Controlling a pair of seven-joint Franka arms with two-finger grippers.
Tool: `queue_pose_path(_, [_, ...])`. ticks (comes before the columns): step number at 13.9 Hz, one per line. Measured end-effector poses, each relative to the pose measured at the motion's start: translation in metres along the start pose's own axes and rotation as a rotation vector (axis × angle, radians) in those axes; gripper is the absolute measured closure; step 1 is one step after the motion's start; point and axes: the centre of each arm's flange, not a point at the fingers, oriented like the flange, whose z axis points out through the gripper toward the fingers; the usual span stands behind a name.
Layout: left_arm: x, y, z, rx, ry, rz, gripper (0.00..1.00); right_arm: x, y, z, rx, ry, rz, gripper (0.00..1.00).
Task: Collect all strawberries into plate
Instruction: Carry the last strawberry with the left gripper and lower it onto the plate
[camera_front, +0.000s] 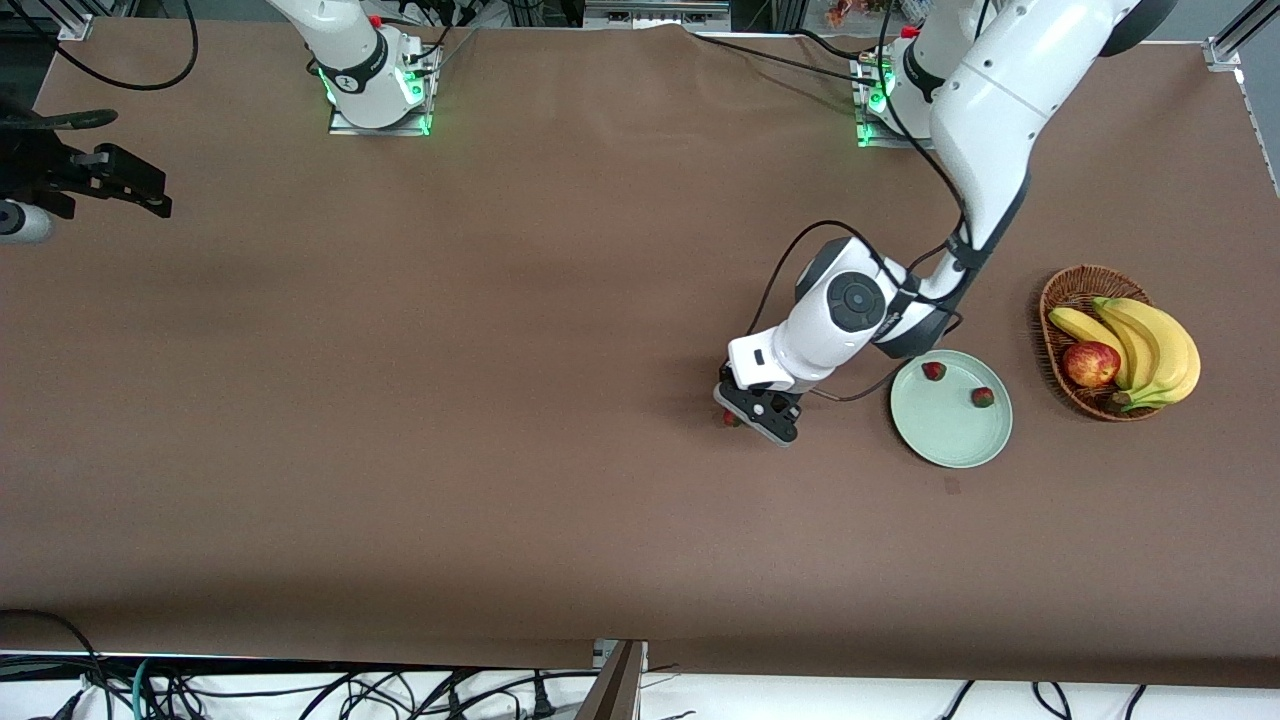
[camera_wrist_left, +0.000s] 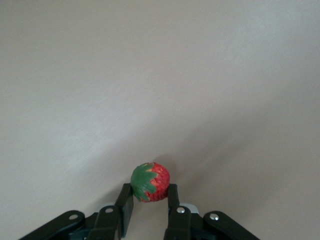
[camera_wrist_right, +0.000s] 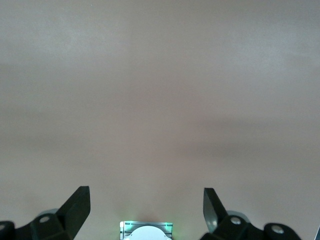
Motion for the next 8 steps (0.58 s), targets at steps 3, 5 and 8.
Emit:
queue_pose_path(3, [-0.014, -0.011, -0.047, 0.038, -0.182, 0.012, 0.68, 0.003, 0.000, 0.003, 0.000, -0.005, 0.000, 0.00])
queue_pose_path(5, [-0.032, -0.023, -0.080, 0.056, -0.322, 0.023, 0.68, 0.006, 0.000, 0.007, 0.001, -0.008, -0.001, 0.00])
queue_pose_path(8, [-0.062, -0.082, -0.119, 0.030, -0.438, 0.089, 0.68, 0.008, 0.000, 0.008, 0.001, -0.005, -0.001, 0.00])
